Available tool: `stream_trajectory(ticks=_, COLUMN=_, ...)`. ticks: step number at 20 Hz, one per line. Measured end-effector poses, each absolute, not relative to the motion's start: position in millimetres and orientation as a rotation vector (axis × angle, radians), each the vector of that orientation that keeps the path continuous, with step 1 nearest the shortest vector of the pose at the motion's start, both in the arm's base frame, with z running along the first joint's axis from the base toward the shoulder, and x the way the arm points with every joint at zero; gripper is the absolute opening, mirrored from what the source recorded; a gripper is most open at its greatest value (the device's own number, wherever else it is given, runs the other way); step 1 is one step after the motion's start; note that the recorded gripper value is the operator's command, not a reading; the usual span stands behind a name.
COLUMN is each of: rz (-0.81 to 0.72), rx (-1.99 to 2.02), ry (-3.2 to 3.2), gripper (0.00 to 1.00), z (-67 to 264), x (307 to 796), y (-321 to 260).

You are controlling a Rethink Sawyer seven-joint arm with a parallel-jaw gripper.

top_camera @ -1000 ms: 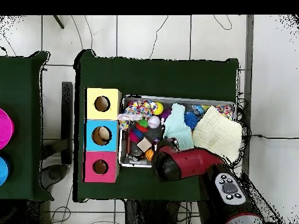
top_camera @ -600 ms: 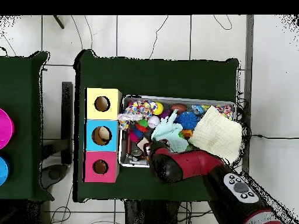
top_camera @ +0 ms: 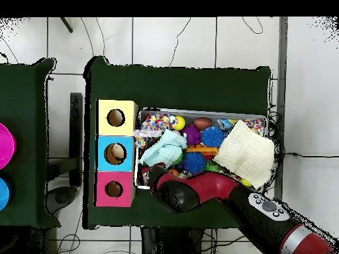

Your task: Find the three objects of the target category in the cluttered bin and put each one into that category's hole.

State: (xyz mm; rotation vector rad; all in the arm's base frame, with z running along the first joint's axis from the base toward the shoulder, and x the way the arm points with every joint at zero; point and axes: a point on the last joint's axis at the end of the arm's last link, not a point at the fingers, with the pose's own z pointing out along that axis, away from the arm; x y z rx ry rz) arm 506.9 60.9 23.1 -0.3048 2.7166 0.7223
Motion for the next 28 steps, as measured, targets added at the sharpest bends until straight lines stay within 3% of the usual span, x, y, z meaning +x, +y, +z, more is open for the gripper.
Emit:
stream_trajectory(ticks=5, rz=0.766, rx=-0.325, ry=2.697, gripper=0.00, z=27, x=507, y=76)
stream_trajectory(ticks=12, rz=0.599, rx=-0.508, ry=2.790, gripper=0.00, z=4, x=499, y=88)
stream_trajectory(ticks=21, rz=0.361, rx=-0.746, ry=2.802, gripper=0.00, z=12, x=504, y=108)
stream_trajectory(ticks=28, rz=0.276, rx=-0.807, ry=2.800, gripper=0.00, z=14, x=504, y=115)
